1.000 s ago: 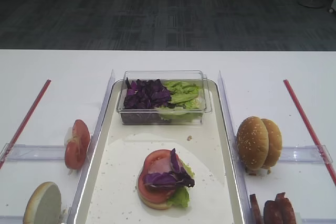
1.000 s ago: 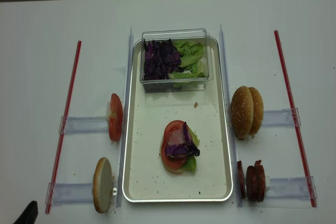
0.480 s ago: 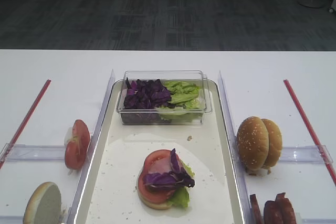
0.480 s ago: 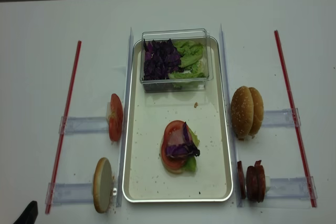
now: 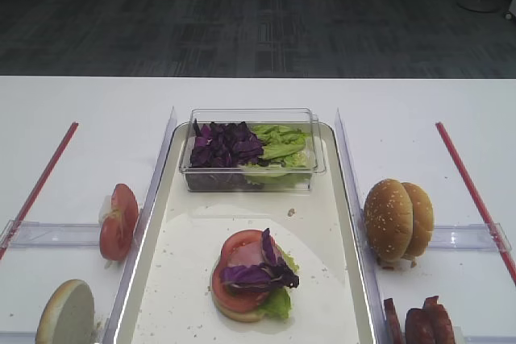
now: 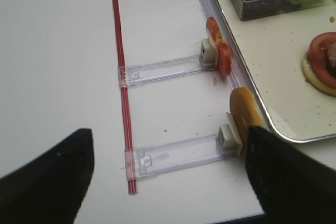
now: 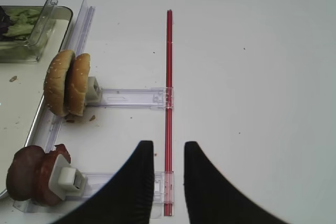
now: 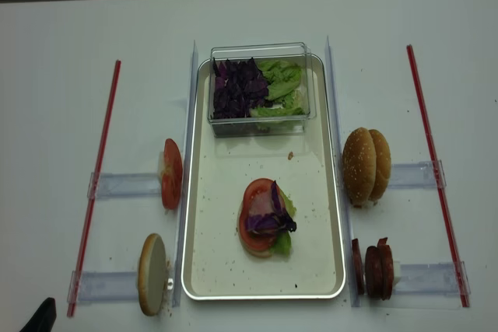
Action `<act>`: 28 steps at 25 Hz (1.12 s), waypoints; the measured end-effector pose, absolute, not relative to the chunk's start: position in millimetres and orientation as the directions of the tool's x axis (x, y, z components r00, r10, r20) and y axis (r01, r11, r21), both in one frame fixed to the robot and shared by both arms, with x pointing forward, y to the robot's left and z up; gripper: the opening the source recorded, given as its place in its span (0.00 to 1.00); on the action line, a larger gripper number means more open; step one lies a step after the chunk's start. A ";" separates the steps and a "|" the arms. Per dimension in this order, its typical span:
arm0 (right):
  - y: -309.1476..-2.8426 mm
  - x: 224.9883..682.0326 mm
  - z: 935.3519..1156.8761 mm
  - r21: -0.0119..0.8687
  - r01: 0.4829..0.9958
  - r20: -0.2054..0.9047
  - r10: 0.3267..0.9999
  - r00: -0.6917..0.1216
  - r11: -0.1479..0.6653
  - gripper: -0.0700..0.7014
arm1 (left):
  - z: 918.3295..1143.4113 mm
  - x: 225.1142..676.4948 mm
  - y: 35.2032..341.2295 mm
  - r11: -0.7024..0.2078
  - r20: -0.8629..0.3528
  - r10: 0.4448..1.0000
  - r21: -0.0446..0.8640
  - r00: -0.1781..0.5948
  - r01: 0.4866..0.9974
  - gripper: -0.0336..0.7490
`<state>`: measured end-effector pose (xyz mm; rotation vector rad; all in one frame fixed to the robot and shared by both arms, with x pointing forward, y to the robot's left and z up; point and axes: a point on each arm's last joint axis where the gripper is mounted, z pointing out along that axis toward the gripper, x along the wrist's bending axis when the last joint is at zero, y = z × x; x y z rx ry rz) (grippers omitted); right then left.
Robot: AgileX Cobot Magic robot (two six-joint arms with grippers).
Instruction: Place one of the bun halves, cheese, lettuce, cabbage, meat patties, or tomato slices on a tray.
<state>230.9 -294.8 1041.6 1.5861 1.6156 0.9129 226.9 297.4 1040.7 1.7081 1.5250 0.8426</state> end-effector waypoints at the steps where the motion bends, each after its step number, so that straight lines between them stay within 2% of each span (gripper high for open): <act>1: -294.8 230.9 1041.6 0.856 0.518 0.002 1.000 -0.020 0.008 0.34 | 1040.7 226.9 297.4 -0.075 0.023 0.995 0.833 0.101 0.549 0.74; 28: -294.8 230.9 1041.6 0.856 0.518 0.003 1.000 -0.019 0.008 0.34 | 1040.7 226.9 297.4 -0.075 0.023 0.995 0.833 0.101 0.549 0.74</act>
